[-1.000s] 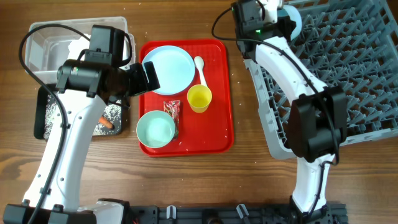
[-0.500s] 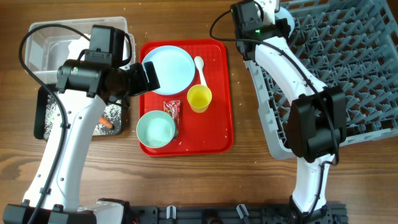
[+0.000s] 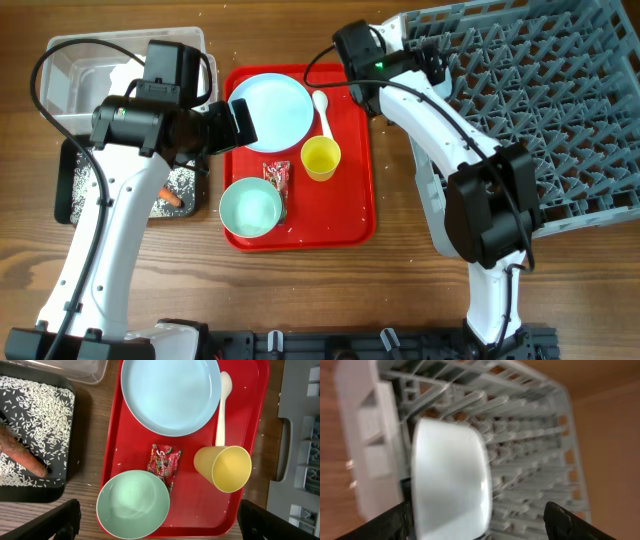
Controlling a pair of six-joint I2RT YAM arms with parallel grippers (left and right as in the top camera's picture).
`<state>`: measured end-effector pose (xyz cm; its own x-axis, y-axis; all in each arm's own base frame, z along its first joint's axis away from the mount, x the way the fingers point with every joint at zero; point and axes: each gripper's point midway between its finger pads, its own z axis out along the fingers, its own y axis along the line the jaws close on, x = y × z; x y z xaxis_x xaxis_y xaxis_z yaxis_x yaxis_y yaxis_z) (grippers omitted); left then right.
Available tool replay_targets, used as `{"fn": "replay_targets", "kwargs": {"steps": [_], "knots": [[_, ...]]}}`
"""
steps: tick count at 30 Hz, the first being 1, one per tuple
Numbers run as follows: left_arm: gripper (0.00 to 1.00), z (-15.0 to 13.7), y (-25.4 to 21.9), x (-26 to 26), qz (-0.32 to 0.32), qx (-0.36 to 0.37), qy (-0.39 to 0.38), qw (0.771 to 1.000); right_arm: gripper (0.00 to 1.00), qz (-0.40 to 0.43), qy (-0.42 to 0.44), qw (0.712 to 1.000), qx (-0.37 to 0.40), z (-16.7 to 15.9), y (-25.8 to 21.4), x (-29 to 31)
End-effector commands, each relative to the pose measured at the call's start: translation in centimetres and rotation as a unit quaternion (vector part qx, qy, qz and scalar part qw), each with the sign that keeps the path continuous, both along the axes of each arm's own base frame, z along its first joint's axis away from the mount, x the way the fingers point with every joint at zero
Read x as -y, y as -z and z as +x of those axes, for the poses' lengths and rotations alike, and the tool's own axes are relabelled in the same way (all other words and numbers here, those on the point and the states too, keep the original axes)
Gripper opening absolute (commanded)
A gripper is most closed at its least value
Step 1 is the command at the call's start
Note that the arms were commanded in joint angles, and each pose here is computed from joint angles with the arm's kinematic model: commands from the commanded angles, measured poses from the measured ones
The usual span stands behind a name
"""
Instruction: Sort waste into correct bins and load items into the dishwasher rack
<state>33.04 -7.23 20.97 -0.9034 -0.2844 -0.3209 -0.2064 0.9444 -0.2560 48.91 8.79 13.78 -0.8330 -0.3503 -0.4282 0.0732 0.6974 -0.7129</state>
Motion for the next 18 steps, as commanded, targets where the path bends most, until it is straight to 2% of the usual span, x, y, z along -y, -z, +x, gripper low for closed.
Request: {"fn": "replay_targets", "kwargs": {"steps": [1,4,8,15,18], "knots": [[1.00,0.2,-0.2,-0.2,-0.001,0.003,-0.005,1.000,0.87,0.164,-0.003,0.986,0.036,-1.7,-3.9,-2.5],[1.00,0.2,-0.2,-0.2,-0.001,0.003,-0.005,1.000,0.87,0.276,-0.061,0.959,0.006,-4.1,-6.9,-5.4],[1.00,0.2,-0.2,-0.2,-0.001,0.003,-0.005,1.000,0.75,0.319,-0.160,0.931,-0.083,-5.7,-5.6,-9.0],[1.00,0.2,-0.2,-0.2,-0.001,0.003,-0.005,1.000,0.75,0.331,-0.206,0.918,-0.069,-0.9,-1.7,-11.1],[1.00,0.2,-0.2,-0.2,-0.001,0.003,-0.005,1.000,0.74,0.348,-0.191,0.915,-0.078,0.9,1.4,-10.2]]}}
